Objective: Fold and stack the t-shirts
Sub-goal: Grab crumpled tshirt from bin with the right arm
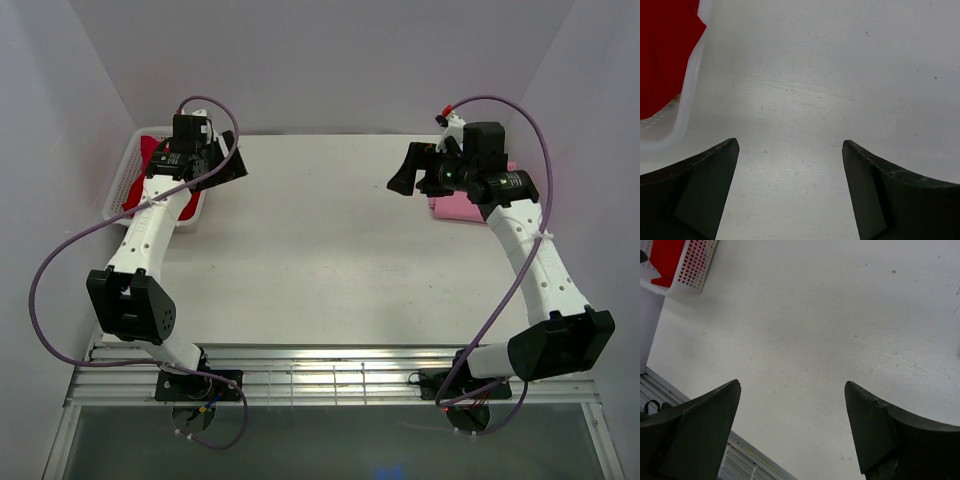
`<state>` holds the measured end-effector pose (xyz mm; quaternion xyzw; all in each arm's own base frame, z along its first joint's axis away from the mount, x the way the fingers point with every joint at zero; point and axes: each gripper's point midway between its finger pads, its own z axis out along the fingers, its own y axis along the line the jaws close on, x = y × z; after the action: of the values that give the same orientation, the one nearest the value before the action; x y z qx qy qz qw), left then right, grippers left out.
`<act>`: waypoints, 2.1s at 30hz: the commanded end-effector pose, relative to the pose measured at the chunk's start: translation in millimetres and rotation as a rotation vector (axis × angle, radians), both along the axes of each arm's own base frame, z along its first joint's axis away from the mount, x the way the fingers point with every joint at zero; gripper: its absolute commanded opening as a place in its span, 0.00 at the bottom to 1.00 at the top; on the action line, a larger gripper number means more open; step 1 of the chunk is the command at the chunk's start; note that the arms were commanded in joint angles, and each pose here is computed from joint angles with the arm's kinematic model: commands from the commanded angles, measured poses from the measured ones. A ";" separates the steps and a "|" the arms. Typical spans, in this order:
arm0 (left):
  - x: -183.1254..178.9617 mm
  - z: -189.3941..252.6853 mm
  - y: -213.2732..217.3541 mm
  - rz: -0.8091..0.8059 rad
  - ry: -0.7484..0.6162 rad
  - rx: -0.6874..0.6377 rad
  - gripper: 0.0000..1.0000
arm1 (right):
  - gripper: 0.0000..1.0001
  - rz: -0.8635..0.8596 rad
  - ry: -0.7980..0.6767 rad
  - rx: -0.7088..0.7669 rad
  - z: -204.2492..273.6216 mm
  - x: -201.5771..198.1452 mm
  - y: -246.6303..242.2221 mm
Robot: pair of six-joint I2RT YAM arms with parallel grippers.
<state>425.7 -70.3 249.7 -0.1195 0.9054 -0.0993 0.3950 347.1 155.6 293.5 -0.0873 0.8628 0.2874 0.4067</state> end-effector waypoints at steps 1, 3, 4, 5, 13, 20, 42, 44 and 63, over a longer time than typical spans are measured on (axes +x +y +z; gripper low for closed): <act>13.8 1.0 33.3 0.072 -0.075 0.063 0.95 | 0.90 -0.001 -0.066 0.009 14.6 1.4 9.7; 27.5 -13.1 49.2 0.124 -0.086 0.111 0.94 | 0.91 0.026 -0.065 0.032 14.9 -1.4 17.4; 32.1 -17.8 65.7 0.183 -0.091 0.162 0.94 | 0.92 0.035 -0.065 0.044 14.4 -3.3 20.1; 36.7 -22.0 73.1 0.211 -0.094 0.180 0.94 | 0.94 0.055 -0.069 0.068 12.1 -5.8 24.8; 75.7 -69.9 120.5 0.366 -0.060 0.273 0.94 | 0.97 0.088 0.013 0.042 -17.9 -20.2 31.0; 81.5 -121.2 179.1 0.471 0.045 0.293 0.93 | 0.98 0.093 0.073 0.027 -39.4 -26.9 33.5; 82.1 -33.7 142.6 0.361 -0.217 0.015 0.87 | 0.99 0.184 0.150 0.034 -63.8 -19.8 66.5; 85.0 -48.5 152.8 0.389 -0.167 0.033 0.87 | 0.99 0.194 0.153 0.034 -65.1 -21.1 68.9; 100.3 -137.3 203.1 0.502 0.015 0.140 0.70 | 0.99 0.181 0.199 0.016 -80.3 -45.1 61.3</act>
<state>528.0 130.2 107.0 -0.3155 0.8549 0.0607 0.4074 306.5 215.2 196.9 -0.1268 0.8955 0.3288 0.2719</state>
